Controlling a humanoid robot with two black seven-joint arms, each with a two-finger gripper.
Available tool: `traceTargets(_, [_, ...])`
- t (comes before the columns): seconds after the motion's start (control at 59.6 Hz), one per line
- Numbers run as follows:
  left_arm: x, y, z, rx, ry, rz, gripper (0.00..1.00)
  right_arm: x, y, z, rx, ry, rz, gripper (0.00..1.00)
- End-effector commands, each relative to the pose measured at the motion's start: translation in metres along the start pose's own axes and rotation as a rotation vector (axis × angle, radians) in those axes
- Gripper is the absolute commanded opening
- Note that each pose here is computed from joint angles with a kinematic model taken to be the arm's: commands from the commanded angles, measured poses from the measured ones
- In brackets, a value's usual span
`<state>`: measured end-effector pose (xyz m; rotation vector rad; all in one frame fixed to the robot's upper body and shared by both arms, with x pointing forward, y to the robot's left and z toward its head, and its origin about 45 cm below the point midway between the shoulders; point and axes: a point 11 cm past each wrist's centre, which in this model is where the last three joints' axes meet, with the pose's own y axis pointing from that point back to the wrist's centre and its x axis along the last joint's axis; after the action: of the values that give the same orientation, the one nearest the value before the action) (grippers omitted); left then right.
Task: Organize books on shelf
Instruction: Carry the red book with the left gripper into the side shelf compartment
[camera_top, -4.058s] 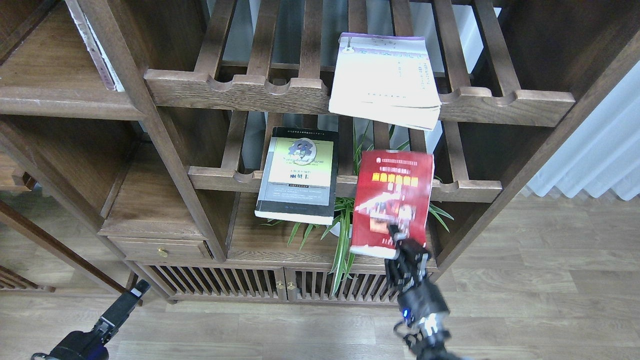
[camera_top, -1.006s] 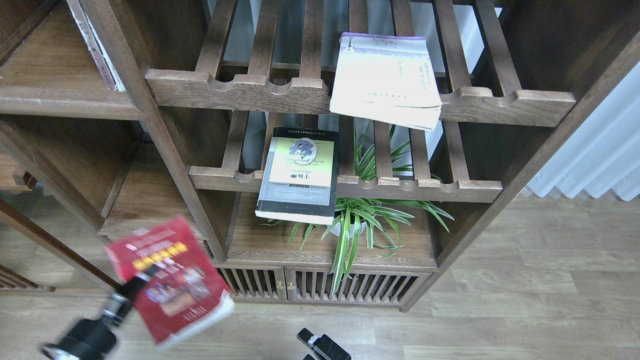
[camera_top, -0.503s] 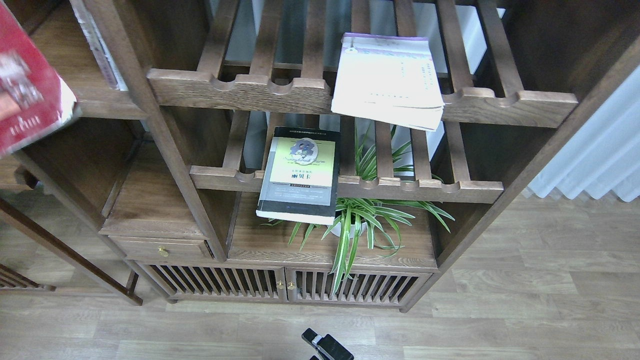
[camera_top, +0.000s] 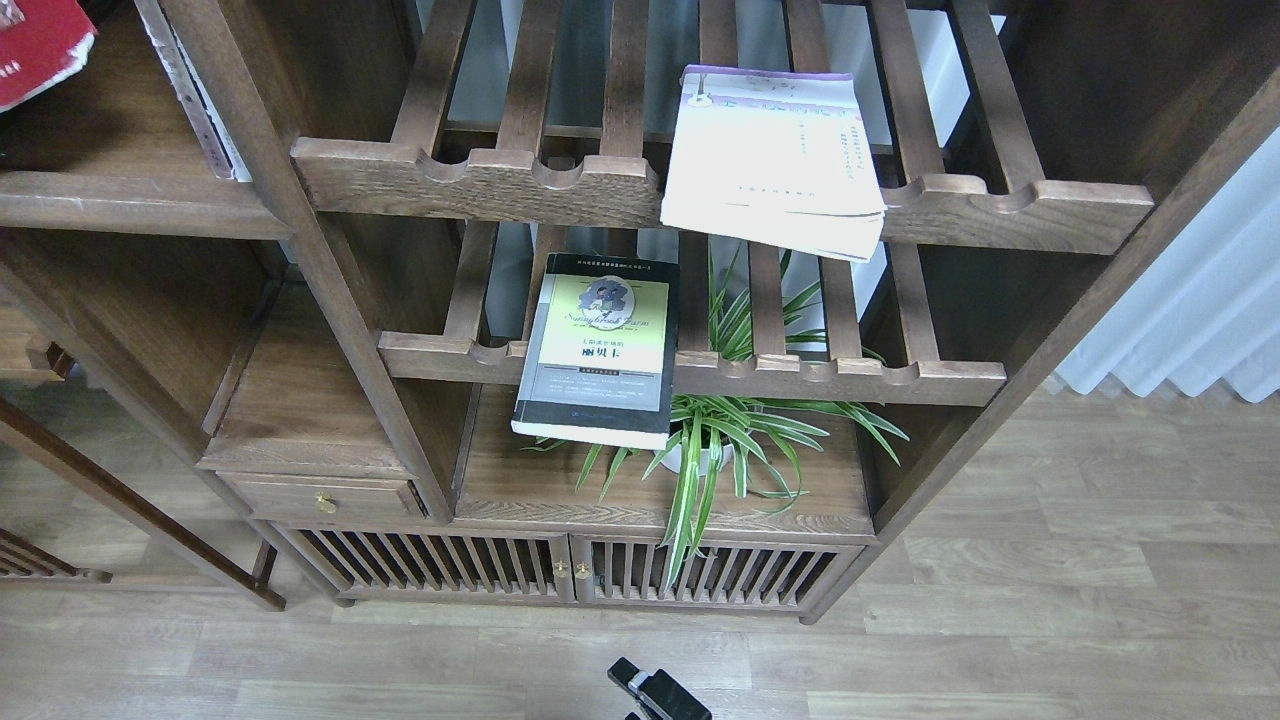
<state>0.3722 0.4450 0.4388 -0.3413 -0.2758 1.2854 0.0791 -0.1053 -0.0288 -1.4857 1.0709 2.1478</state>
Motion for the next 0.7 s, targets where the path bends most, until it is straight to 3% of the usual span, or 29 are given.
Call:
traceTargets(0.0, [0.0,-0.021,0.0,0.0,-0.037,0.009,0.07,0.0,0.0,0.001,0.0,-0.001,0.001,0.99])
traceTargets(0.101, [-0.003,-0.052,-0.012,0.02,-0.041,0.018,0.07,0.002,0.002,0.001,0.001,-0.005,0.005,1.0])
traceTargets(0.553, [-0.031,-0.109,-0.033,0.075,0.034,-0.033,0.08,0.002,0.002,-0.001,0.022,-0.006,0.006,0.99])
traceTargets(0.654, [-0.036,-0.111,-0.039,0.083,0.053,-0.041,0.14,0.002,0.002,-0.001,0.023,-0.007,0.004,1.0])
traceTargets(0.687, [-0.037,-0.11,-0.045,0.088,0.067,-0.041,0.2,0.003,0.003,-0.001,0.024,-0.005,0.007,1.0])
